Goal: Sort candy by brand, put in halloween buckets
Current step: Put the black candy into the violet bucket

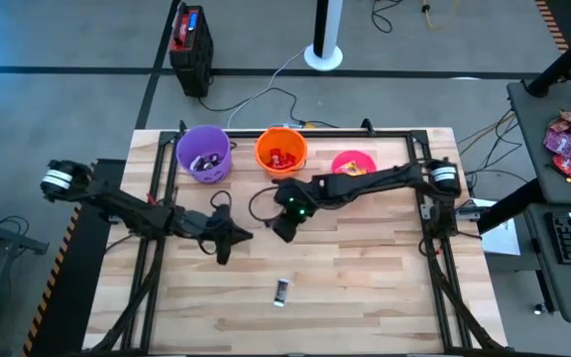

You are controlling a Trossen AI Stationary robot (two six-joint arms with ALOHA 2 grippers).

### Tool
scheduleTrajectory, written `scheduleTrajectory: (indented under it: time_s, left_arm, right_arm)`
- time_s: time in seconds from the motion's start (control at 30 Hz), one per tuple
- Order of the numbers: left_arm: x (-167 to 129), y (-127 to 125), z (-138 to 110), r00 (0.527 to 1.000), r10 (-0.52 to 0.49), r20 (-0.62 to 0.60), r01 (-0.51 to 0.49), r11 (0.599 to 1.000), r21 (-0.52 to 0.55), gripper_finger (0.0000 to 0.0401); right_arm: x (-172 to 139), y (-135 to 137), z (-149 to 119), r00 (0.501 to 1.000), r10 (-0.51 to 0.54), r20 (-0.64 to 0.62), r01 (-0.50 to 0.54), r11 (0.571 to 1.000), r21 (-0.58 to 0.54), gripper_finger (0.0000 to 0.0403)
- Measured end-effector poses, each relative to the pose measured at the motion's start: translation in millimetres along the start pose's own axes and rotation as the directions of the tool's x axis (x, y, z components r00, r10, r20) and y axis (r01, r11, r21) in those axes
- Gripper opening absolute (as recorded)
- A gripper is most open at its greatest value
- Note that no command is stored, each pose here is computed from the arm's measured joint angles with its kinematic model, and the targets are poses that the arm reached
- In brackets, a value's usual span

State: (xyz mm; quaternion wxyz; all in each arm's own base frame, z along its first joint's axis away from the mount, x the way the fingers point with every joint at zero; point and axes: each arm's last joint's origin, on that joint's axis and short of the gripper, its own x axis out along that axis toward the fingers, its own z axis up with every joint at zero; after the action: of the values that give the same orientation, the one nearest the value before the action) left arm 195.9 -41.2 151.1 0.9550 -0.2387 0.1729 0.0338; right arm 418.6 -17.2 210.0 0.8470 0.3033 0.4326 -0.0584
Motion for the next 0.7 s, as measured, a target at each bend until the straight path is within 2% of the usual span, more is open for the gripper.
scheduleTrajectory:
  time_s: [0.17, 0.37, 0.5, 0.7]
  left_arm:
    - [-11, 4, 25, 0.978, 0.069, 0.196, -0.064, 0.998, -0.03, 0.0023]
    - [-21, 9, 62, 0.911, 0.131, 0.39, -0.108, 0.991, -0.079, 0.0086]
    - [-24, 11, 75, 0.888, 0.152, 0.434, -0.123, 0.988, -0.094, 0.0137]
    - [-23, 7, 83, 0.896, 0.129, 0.425, -0.11, 0.992, -0.068, 0.0201]
  right_arm:
    - [-26, 8, 10, 0.989, -0.05, 0.141, 0.071, 0.987, -0.147, 0.0016]
    - [-42, 25, 25, 0.94, 0.041, 0.339, 0.049, 0.966, -0.254, 0.0016]
    - [-50, 35, 29, 0.907, 0.072, 0.415, 0.08, 0.938, -0.337, 0.0016]
    - [-54, 38, 32, 0.884, 0.102, 0.456, 0.096, 0.916, -0.39, 0.0016]
